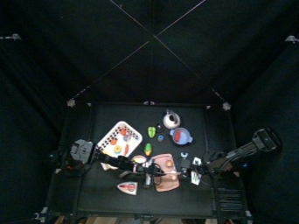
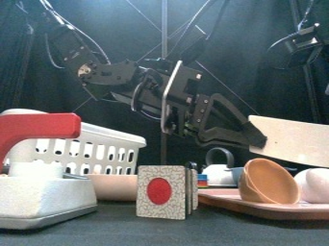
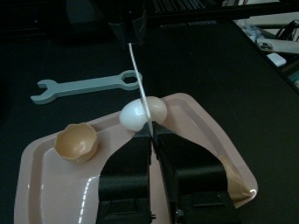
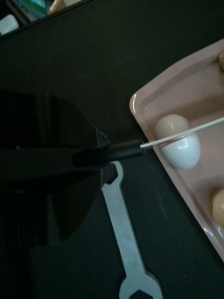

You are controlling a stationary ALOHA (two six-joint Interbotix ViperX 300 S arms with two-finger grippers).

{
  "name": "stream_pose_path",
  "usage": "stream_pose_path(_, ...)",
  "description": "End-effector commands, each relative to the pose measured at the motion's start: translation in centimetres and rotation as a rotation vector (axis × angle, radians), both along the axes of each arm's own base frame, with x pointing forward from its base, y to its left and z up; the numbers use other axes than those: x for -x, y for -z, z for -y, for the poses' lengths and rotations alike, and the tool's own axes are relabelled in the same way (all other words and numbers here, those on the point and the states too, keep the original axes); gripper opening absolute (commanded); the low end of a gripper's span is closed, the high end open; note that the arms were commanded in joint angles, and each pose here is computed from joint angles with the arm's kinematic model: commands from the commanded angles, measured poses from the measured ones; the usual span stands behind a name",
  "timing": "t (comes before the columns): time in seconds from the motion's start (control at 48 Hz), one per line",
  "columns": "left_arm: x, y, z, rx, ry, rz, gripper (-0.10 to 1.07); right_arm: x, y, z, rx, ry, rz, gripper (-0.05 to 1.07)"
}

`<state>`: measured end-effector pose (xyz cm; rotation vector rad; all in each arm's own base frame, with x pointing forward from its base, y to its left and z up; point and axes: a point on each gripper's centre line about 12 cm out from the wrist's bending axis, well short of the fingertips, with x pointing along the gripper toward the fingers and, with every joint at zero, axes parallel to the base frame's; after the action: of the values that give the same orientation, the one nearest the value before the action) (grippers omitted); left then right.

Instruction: Cut egg

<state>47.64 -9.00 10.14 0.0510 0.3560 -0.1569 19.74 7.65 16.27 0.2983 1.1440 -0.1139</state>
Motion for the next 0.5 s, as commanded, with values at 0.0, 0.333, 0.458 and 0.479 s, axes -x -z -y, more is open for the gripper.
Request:
stream_pose_path(0.0,0.82,0.15,2.05,-0.006,0.048,-0.017,0.43,0.53,0.54,0.15,0.006,0.009,-0.028,0.41)
stream_pose_path(0.333,0.82,0.47,2.05,-0.008,0.048,-0.028,0.43,0.48,0.89,0.13,0.013,0.009,-0.044,0.41)
stream_pose_path(0.458,0.85,0.55,2.05,-0.010,0.049,-0.036,0.43,0.51,0.96,0.11,0.013,0.008,-0.045,0.41)
stream_pose_path(0.479,0.85,0.55,2.05,-0.010,0.049,-0.036,0.43,0.46,0.90,0.08,0.012,0.007,-0.042,0.41)
